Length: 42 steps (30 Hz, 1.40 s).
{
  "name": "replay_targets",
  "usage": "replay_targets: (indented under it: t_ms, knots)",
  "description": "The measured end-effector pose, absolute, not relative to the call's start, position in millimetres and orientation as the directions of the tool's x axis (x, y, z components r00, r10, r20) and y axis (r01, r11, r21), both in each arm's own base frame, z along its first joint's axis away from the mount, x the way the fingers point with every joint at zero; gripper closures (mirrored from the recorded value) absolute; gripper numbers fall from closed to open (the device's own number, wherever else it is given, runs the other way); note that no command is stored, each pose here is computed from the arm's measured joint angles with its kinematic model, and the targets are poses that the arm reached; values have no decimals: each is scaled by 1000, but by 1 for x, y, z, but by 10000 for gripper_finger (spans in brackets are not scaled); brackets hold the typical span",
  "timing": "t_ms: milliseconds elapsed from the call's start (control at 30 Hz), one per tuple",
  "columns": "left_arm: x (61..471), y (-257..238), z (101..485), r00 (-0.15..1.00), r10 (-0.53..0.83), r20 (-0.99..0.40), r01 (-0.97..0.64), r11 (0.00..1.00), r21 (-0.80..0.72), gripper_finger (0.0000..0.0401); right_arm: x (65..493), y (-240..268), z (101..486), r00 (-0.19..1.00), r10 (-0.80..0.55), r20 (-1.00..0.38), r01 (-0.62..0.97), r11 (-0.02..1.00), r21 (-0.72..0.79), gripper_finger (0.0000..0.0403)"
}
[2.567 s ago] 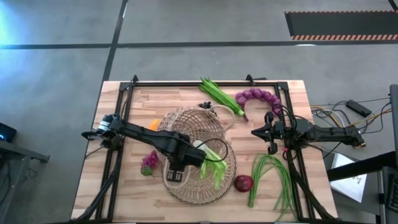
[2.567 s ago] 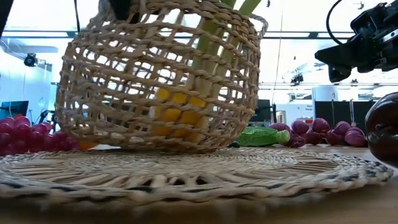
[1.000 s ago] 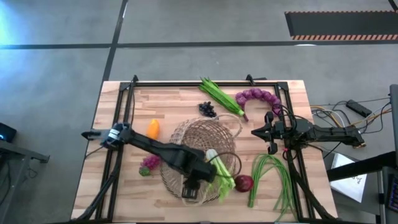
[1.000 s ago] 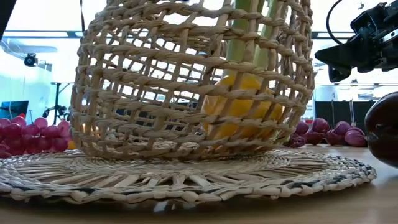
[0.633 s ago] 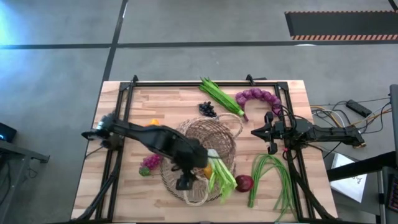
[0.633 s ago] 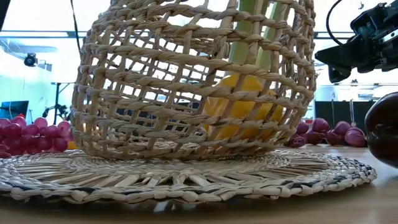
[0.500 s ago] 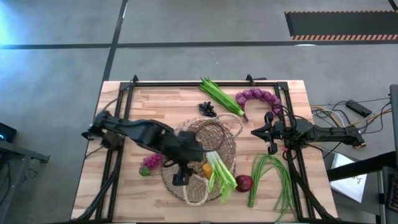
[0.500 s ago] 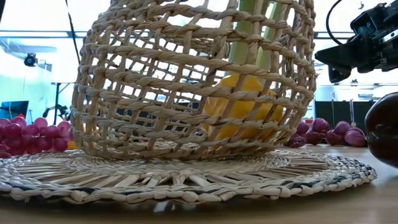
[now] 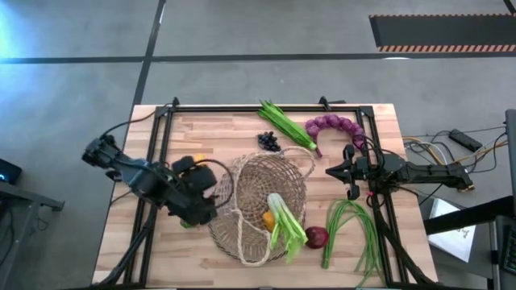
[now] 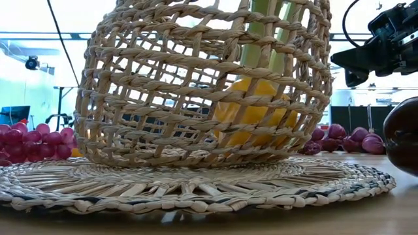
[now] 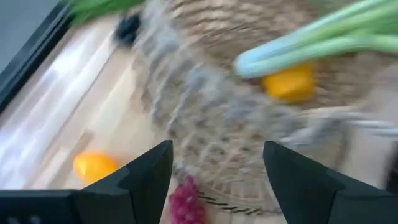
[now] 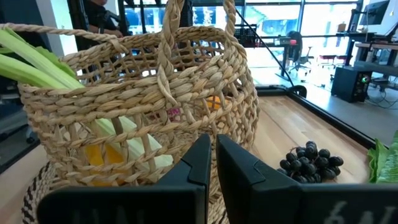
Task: Build produce basket
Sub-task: Put the mango into the basket
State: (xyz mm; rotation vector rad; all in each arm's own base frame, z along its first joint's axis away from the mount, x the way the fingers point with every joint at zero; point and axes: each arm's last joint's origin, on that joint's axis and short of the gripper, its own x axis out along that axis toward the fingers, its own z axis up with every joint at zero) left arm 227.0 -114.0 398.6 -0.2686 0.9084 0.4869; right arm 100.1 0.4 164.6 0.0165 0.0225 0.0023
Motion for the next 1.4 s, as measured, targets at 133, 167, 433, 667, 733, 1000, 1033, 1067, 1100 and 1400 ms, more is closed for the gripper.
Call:
replay_targets:
  t_ms: [133,167,433,667,733,1000,1033,1067,1100,1400]
  knots:
    - [213,-99,349,404,368,-838,-673,740,0,166,100,0,165,1000,2,-23,-2,1000,16,385]
    - [208,-94,336,372,386,-844,-706,708,13,166,100,0,165,1000,2,-23,-2,1000,16,385]
    - [185,-51,266,359,422,-833,-846,524,-99,166,100,0,165,1000,3,-23,-2,1000,17,385]
    - [172,-15,229,347,379,-858,-870,472,-143,157,100,0,165,1000,2,-23,-2,1000,17,385]
    - [168,-8,224,327,378,-866,-877,462,-130,143,100,0,165,1000,3,-23,-2,1000,18,385]
    - [170,9,203,289,332,-898,-888,443,-122,70,100,0,165,1000,3,-23,-2,1000,18,385]
    - [172,10,200,299,334,-894,-889,437,-134,63,100,0,165,1000,2,-23,-2,1000,18,385]
    - [174,12,196,299,336,-893,-893,430,-137,57,100,0,164,1000,2,-23,-2,1000,17,385]
    - [174,13,192,281,341,-897,-899,420,-122,53,100,0,165,1000,2,-23,-2,1000,16,385]
    - [187,22,166,96,407,-908,-912,402,84,51,100,0,164,1000,3,-24,-2,1000,17,385]
